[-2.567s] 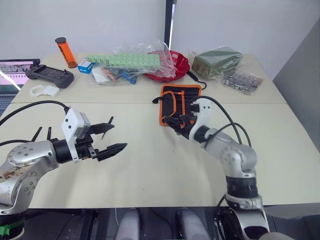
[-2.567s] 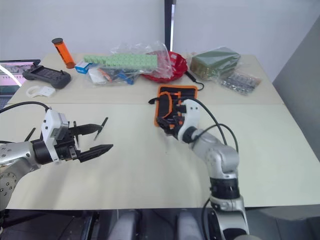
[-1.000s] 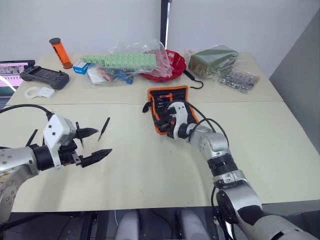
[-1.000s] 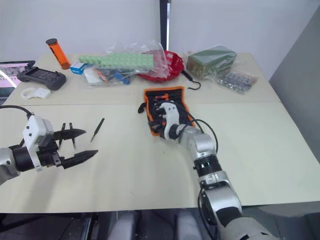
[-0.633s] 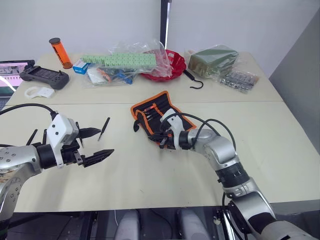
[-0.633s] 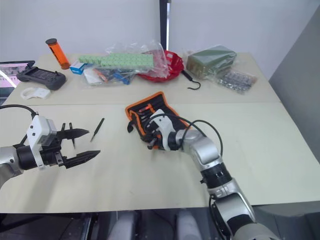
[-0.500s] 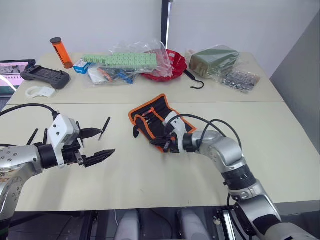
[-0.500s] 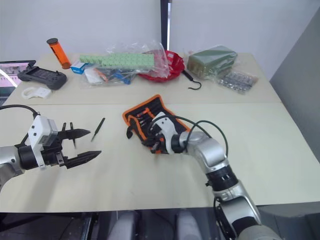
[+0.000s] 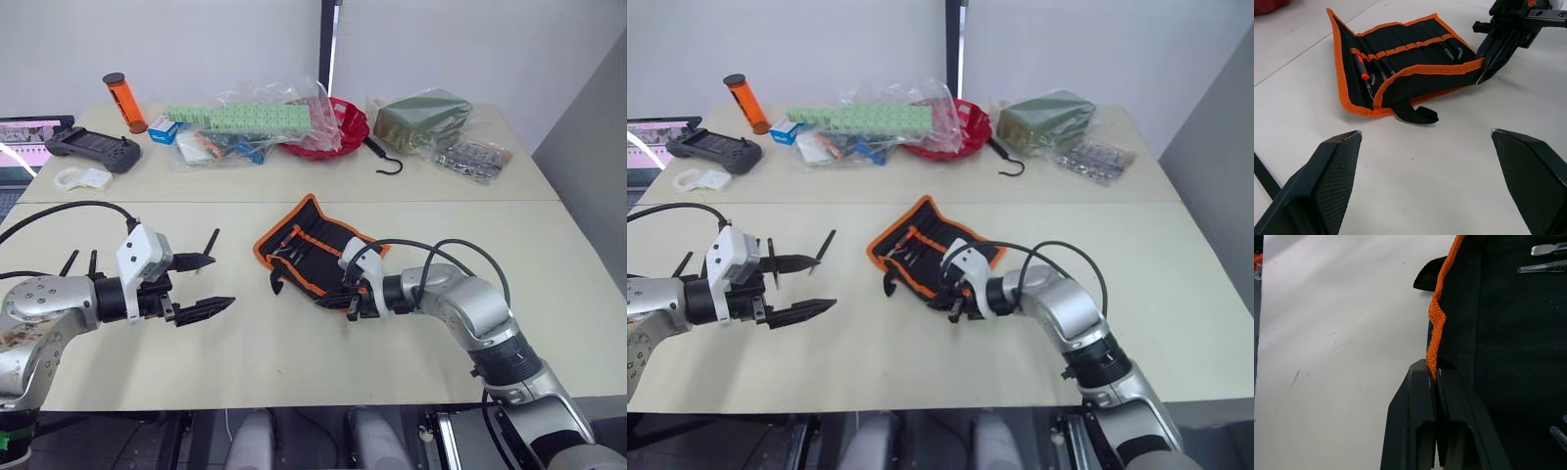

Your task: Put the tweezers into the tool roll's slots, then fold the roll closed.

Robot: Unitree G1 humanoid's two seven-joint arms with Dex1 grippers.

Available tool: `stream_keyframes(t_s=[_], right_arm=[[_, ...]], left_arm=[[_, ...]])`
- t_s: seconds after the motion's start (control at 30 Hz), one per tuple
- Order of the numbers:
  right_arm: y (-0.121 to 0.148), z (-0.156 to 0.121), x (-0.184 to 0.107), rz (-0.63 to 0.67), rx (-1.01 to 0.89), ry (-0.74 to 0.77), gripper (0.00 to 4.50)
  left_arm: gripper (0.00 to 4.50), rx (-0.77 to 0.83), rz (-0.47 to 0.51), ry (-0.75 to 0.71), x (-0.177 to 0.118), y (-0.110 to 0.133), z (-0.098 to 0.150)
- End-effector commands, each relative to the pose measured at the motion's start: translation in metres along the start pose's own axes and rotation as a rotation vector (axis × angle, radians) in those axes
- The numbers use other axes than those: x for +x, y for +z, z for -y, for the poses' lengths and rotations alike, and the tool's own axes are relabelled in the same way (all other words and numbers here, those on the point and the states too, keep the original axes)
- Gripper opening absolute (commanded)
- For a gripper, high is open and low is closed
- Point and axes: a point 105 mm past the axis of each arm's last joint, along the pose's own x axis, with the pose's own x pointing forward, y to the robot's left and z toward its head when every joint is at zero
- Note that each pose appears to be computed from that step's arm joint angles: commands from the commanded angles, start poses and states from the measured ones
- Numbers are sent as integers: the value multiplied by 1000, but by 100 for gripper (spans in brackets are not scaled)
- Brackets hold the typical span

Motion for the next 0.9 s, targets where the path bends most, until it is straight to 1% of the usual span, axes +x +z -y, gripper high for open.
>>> stream_keyframes(t_s=[0.03,0.17,0.23,0.27,0.3,0.43,0.53,0.6,0.77,0.9], right_arm=[[21,0,-4,77,-17,0,60],[25,-9,-10,92,1,60,184],[22,-15,-15,83,9,91,257],[21,-14,-20,80,-3,82,286],[21,-13,-23,77,-13,72,286],[29,1,-34,140,-17,-37,286],[27,7,-40,152,-2,-98,286],[20,9,-41,149,20,-132,286],[16,6,-37,175,52,-169,286],[17,5,-33,196,68,-184,286]], left_arm=[[450,56,26,-23,4,12,-3],[450,85,33,-67,11,16,-4],[450,126,33,-100,18,18,-5],[450,159,32,-123,23,20,-7],[450,182,30,-138,26,20,-8],[450,284,4,-199,39,20,-17],[450,354,-15,-252,54,21,-25],[450,402,-31,-287,70,26,-36],[450,455,-78,-345,94,30,-56],[450,470,-87,-388,109,32,-61]])
